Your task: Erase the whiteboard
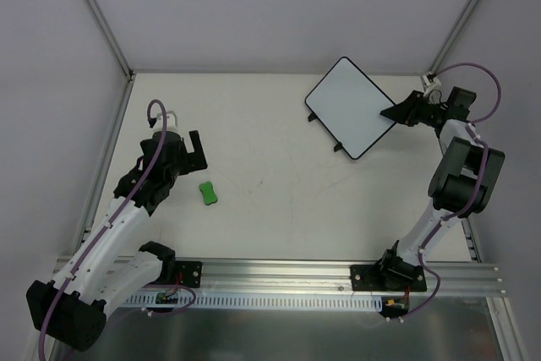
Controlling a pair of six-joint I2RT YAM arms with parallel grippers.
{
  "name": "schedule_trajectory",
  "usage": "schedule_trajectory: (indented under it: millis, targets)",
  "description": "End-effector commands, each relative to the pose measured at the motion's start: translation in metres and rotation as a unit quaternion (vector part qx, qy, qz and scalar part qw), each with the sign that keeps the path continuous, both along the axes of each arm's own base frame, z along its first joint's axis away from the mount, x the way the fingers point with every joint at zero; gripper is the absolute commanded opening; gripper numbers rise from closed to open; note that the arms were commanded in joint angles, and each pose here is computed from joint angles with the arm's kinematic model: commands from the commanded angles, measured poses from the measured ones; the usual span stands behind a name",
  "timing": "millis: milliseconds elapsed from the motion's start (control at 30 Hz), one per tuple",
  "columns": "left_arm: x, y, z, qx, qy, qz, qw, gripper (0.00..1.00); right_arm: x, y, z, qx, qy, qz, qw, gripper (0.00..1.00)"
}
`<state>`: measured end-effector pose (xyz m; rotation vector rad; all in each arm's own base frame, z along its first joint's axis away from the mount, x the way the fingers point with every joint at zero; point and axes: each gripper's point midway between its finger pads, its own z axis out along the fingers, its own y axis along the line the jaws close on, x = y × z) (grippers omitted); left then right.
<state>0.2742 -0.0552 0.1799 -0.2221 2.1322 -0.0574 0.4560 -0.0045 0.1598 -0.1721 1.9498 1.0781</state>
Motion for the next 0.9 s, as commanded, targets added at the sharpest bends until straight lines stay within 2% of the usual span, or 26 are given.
schedule_trajectory:
  millis: [0,133,400,533,633,700,733,767,867]
  targets:
    - [-0.001,-0.001,-0.002,-0.008,0.003,-0.002,1.0,0.99,-0.001,0.006,0.001,0.005,-0.02,0.026,0.999,0.34]
    - [-0.003,-0.002,-0.005,-0.006,0.006,-0.005,1.0,0.99,0.001,0.003,-0.001,0.003,-0.016,0.017,1.0,0.43]
    - [-0.005,-0.002,-0.01,-0.004,0.012,-0.01,1.0,0.99,-0.005,-0.007,-0.004,-0.006,-0.011,-0.005,1.0,0.51]
    - [-0.003,-0.002,-0.009,-0.001,0.012,-0.011,1.0,0.99,-0.009,-0.013,-0.003,-0.02,-0.009,-0.028,0.999,0.6]
    - [-0.003,-0.002,-0.009,0.002,0.012,-0.014,1.0,0.99,-0.016,-0.017,0.0,-0.032,-0.012,-0.044,0.998,0.69]
    - [-0.003,-0.002,-0.009,0.001,0.012,-0.012,1.0,0.99,-0.019,-0.023,0.003,-0.042,-0.013,-0.06,0.997,0.85]
    - [-0.004,-0.003,-0.01,0.0,0.013,-0.015,1.0,0.99,-0.023,-0.024,0.01,-0.046,-0.019,-0.067,0.996,0.89]
    - [-0.004,-0.003,-0.01,-0.002,0.014,-0.015,1.0,0.99,-0.025,-0.025,0.014,-0.048,-0.022,-0.072,0.996,0.98]
    - [-0.004,-0.005,-0.01,-0.006,0.014,-0.017,1.0,0.99,-0.032,-0.034,0.026,-0.061,-0.018,-0.118,0.991,0.99]
